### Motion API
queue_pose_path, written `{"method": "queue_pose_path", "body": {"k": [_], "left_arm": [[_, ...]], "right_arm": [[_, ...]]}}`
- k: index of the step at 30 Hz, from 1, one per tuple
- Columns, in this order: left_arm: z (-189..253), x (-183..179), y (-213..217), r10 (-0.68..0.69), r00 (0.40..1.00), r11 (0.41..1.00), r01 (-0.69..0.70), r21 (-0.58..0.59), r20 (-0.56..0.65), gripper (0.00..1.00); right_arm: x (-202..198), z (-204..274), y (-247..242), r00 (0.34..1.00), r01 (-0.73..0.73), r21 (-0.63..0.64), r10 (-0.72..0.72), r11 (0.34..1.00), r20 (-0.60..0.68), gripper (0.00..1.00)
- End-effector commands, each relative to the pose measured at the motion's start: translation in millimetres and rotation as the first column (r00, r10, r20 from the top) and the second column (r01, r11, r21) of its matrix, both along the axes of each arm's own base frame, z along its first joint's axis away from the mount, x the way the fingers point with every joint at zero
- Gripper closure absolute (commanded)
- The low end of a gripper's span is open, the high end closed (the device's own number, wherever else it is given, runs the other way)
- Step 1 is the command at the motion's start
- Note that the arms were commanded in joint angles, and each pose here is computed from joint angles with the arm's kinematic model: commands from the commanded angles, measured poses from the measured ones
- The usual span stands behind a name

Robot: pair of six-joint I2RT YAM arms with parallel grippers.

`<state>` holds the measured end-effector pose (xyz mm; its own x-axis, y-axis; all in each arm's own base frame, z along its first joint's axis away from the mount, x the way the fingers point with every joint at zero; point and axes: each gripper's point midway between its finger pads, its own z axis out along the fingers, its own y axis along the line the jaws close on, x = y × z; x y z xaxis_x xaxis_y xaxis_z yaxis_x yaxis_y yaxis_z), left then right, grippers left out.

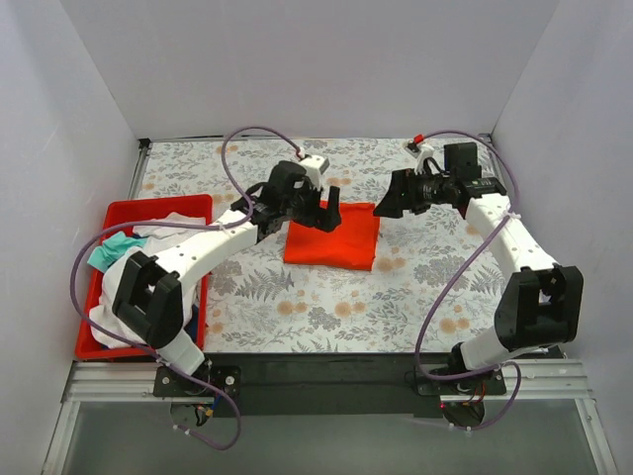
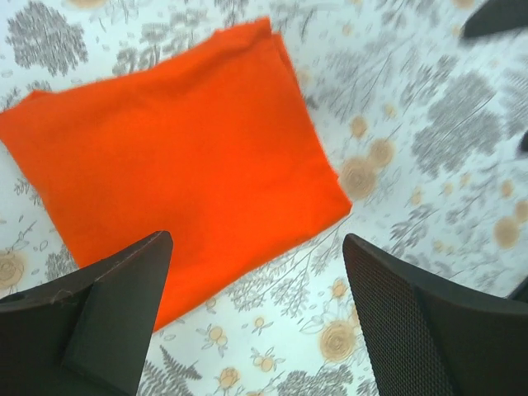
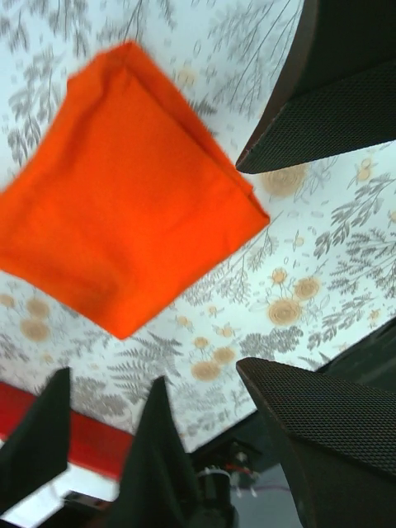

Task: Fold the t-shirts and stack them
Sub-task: Neatly place the folded tshirt to the corner

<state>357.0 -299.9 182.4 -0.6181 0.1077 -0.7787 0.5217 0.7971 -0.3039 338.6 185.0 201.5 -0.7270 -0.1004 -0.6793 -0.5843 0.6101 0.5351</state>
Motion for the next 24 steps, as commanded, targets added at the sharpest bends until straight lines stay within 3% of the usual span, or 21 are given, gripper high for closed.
{"method": "queue_pose_path", "body": {"k": [1, 8, 13, 19, 24], "left_arm": [[-56.0, -13.4, 28.8, 0.032, 0.998, 0.955, -0.015, 0.295, -0.053, 0.15], [-120.5, 2.7, -10.5, 0.029, 0.993, 0.903, 0.022, 0.428, -0.113, 0.14], [-164.0, 25.0, 1.0, 0.086, 0.990, 0.841, -0.011, 0.542, -0.113, 0.13], [-184.1, 62.1, 53.3, 0.113, 0.964, 0.841, 0.036, 0.539, -0.239, 0.15], [-188.8, 113.7, 139.6, 0.176, 0.949, 0.820, 0.005, 0.573, -0.260, 0.15]], "right_arm": [[7.2, -9.2, -29.0, 0.993, 0.114, -0.111, -0.111, 0.987, 0.025, 0.02], [1.1, -13.8, -47.0, 0.987, 0.160, -0.117, -0.158, 0.980, 0.021, 0.02], [2.7, -17.8, -57.4, 0.982, 0.187, -0.119, -0.188, 0.975, 0.009, 0.02], [4.3, -23.7, -68.5, 0.977, 0.210, -0.111, -0.214, 0.971, -0.021, 0.02], [9.3, -29.9, -79.8, 0.974, 0.219, -0.110, -0.223, 0.969, -0.027, 0.02]]}}
